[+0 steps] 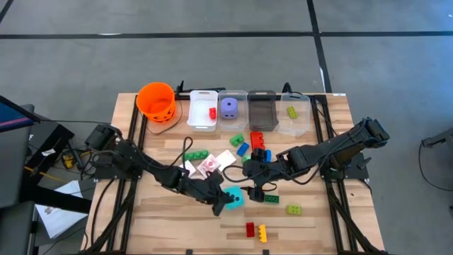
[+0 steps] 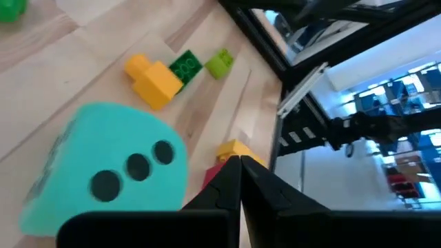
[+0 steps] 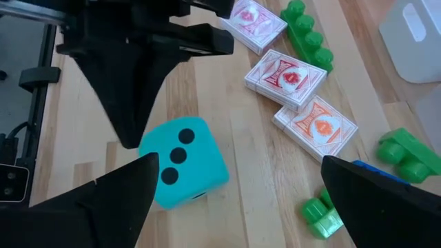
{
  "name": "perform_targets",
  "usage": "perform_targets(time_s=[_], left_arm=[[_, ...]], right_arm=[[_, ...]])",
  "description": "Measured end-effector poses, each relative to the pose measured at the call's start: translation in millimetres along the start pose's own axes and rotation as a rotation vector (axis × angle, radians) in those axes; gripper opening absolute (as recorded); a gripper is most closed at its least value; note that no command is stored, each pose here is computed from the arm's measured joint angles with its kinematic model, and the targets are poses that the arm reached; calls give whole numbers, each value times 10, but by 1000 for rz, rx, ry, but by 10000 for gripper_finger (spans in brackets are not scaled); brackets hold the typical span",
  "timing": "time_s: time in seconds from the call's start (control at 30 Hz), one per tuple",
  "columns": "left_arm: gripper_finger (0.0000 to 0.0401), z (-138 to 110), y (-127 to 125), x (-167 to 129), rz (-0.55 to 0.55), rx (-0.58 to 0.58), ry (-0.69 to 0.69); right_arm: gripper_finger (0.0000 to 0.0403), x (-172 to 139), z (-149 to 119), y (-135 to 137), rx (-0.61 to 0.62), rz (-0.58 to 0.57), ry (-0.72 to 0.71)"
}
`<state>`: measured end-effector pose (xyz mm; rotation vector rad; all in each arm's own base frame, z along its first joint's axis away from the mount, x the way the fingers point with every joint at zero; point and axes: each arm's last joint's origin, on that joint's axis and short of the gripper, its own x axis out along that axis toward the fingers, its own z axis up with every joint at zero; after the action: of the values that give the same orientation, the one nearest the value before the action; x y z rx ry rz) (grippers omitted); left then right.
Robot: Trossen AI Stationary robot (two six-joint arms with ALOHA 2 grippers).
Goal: Pick & Place Toys
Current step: Put the blue dice into the left transparent bin
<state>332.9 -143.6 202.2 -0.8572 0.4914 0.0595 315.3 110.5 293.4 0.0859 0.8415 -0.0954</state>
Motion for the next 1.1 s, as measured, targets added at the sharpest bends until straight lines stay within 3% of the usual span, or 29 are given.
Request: perform_targets(time_s=[0.33,0.8,1.1], left_arm=[[0,-58,124,-9,138,49,40],[0,-44,129,-8,157,223,13],[0,-92,219,120,164,229,35]], right_arm=[[395,0,2,1,1,1,-2],[395,0,2,1,1,1,-2],[395,0,6,1,2,0,-6]])
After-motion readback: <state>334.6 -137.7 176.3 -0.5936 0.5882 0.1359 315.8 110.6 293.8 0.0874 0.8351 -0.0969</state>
